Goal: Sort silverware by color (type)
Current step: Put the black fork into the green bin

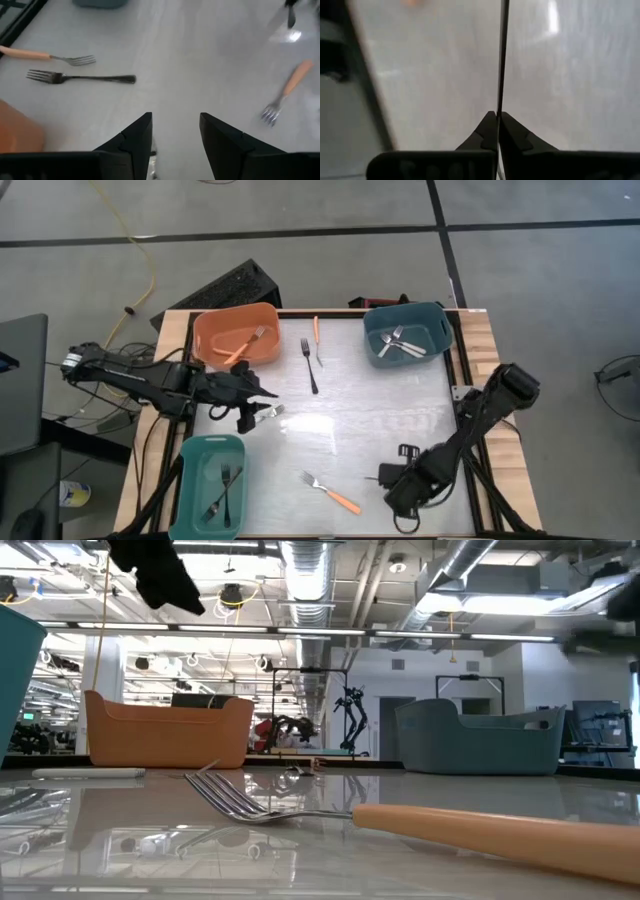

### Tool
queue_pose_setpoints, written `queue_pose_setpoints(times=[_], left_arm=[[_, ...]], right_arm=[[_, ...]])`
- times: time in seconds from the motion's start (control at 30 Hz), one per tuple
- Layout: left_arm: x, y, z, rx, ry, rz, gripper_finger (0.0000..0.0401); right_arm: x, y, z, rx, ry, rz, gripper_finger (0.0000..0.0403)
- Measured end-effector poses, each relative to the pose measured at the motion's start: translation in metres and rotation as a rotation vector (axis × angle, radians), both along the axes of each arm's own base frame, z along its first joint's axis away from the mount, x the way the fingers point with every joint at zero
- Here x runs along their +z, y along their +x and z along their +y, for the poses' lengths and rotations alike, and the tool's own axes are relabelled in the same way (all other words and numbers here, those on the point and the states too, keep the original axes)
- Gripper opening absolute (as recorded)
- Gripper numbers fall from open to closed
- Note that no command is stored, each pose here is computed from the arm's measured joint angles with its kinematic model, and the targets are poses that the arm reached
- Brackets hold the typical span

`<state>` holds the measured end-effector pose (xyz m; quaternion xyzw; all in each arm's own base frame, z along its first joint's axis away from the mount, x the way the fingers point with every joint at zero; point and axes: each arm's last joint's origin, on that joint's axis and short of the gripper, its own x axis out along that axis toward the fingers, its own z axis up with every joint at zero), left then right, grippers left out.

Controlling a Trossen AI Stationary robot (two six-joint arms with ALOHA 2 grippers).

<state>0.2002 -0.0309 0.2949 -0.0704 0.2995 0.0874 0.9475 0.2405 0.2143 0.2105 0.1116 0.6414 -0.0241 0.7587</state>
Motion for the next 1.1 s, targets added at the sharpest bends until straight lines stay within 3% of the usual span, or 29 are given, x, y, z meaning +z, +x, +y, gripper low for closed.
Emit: queue_pose_setpoints(times=[0.27,0.43,0.53,0.7,1.1], left_arm=[[-0.003,-0.004,-0.002,-0.04,-0.199,-0.367,0.0149],[-0.005,0.003,-0.003,-0.059,-0.26,-0.628,0.0149],[-0.002,0.006,-0.004,-0.056,-0.271,-0.717,0.0149],[-0.002,0.011,-0.004,-0.048,-0.254,-0.753,0.0149],[-0.002,0.013,0.006,0.117,-0.218,-0.776,0.0149]], right_arm=[[0.06,0.031,-0.062,-0.097,0.09,-0.333,0.0025],[0.086,0.066,-0.101,-0.137,0.116,-0.641,0.0025],[0.093,0.086,-0.121,-0.162,0.111,-0.791,0.0025],[0.092,0.109,-0.15,-0.18,0.106,-0.901,0.0025],[0.09,0.13,-0.183,-0.153,0.063,-1.029,0.0025]])
